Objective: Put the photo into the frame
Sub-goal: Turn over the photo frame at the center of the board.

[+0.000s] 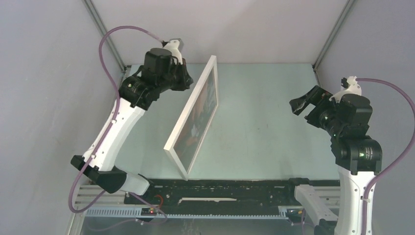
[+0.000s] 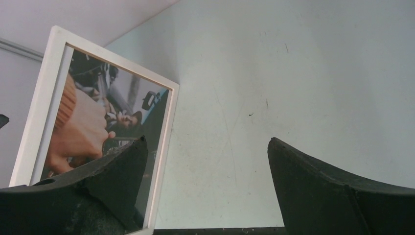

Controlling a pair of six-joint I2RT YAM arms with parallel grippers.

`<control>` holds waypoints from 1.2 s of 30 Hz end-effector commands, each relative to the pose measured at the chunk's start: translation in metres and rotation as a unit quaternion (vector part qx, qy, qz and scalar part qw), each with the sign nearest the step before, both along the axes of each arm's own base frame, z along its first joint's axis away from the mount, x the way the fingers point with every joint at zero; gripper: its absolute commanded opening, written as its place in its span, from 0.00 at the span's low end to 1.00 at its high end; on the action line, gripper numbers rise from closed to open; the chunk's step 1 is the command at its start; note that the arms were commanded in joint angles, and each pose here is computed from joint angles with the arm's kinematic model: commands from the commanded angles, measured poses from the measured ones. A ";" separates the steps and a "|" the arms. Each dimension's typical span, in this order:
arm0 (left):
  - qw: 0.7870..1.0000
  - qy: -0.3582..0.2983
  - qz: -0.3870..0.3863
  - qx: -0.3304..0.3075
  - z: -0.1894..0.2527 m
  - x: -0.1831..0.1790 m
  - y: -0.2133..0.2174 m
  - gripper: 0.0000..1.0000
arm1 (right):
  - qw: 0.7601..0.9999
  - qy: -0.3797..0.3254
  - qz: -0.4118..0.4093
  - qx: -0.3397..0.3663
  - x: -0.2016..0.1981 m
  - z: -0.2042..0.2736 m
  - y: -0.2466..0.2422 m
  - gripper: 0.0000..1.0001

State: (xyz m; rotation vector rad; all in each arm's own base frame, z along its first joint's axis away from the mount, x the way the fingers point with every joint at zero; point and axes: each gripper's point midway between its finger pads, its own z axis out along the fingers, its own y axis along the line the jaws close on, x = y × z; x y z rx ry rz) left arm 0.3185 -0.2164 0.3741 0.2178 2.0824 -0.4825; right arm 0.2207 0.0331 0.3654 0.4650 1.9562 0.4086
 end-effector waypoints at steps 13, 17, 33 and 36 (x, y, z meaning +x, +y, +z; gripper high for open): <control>0.954 0.022 -0.021 -0.299 -0.047 -0.002 0.044 1.00 | 0.956 0.073 0.235 0.158 0.050 -0.099 0.118 0.96; 0.964 0.056 0.023 -0.258 -0.067 -0.001 0.059 0.99 | 0.913 0.090 0.324 0.231 0.059 -0.109 0.216 0.91; 0.962 -0.010 -0.027 -0.272 -0.015 -0.023 0.056 1.00 | 0.904 0.070 0.350 0.236 0.050 -0.082 0.297 0.79; 0.965 -0.031 -0.018 -0.260 -0.003 -0.026 0.060 1.00 | 0.907 0.074 0.346 0.226 0.051 -0.086 0.292 0.79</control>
